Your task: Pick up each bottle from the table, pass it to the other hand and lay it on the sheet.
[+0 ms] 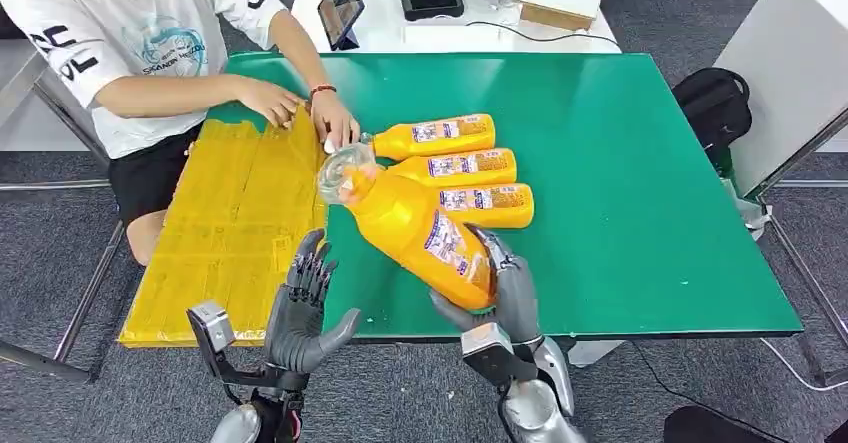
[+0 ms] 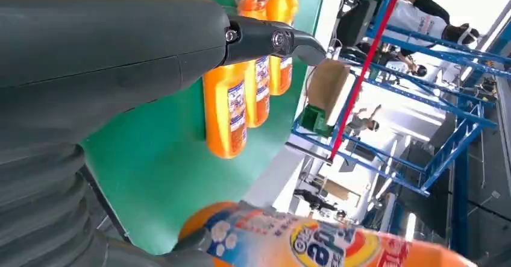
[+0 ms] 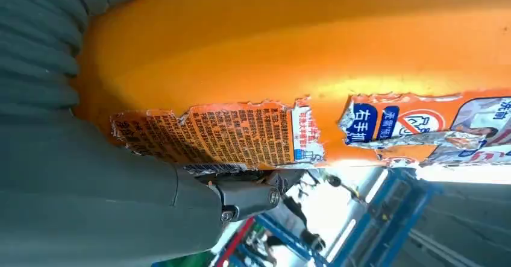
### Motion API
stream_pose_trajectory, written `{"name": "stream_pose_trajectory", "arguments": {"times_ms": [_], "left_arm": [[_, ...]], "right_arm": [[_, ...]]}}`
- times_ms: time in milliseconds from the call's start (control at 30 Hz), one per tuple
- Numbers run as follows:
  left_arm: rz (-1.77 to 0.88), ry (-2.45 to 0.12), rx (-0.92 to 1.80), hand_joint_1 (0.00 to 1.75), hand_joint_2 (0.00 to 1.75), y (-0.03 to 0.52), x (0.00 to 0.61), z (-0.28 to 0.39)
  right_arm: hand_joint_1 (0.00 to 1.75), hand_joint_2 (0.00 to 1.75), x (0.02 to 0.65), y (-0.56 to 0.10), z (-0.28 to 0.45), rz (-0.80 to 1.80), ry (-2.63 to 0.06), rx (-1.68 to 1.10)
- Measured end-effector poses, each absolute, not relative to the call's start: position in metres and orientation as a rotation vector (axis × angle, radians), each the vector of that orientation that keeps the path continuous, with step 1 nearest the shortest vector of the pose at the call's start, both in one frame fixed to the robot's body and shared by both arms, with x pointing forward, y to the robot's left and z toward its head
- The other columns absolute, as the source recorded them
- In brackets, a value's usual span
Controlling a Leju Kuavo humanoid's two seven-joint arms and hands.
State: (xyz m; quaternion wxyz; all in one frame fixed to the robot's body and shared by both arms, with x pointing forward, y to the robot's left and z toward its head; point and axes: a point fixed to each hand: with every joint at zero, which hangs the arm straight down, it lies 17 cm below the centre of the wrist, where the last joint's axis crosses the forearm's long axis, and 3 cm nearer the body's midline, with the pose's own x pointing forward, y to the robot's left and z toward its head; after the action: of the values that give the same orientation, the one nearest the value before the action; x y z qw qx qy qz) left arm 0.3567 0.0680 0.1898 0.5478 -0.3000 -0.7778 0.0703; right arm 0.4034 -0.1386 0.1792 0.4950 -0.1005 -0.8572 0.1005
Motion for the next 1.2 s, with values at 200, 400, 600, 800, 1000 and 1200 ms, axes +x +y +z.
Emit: {"name": "stream_pose_trajectory", "arguments": {"times_ms": [200, 400, 600, 800, 1000, 1200], "left_arm": [[0.161, -1.843, -0.719, 0.0, 1.75, 0.065, 0.354, 0.191], [0.149, -1.837, -0.726, 0.0, 1.75, 0.061, 0.351, 0.191], [0.142, -1.832, -0.726, 0.0, 1.75, 0.059, 0.351, 0.19], [0.137, -1.808, -0.743, 0.0, 1.75, 0.055, 0.35, 0.188], [0.156, -1.769, -0.749, 0.0, 1.75, 0.055, 0.353, 0.178], [0.166, -1.738, -0.756, 0.0, 1.75, 0.055, 0.354, 0.168]], "right_arm": [[1.75, 1.75, 0.409, -0.125, 0.164, 0.245, -2.012, -0.194], [1.75, 1.75, 0.409, -0.109, 0.146, 0.269, -1.959, -0.16], [1.75, 1.75, 0.408, -0.095, 0.134, 0.319, -1.926, -0.133], [1.75, 1.75, 0.395, -0.047, 0.101, 0.465, -1.86, -0.077], [1.75, 1.75, 0.386, -0.018, 0.078, 0.542, -1.803, -0.014], [1.75, 1.75, 0.378, -0.006, 0.064, 0.601, -1.776, 0.004]]}}
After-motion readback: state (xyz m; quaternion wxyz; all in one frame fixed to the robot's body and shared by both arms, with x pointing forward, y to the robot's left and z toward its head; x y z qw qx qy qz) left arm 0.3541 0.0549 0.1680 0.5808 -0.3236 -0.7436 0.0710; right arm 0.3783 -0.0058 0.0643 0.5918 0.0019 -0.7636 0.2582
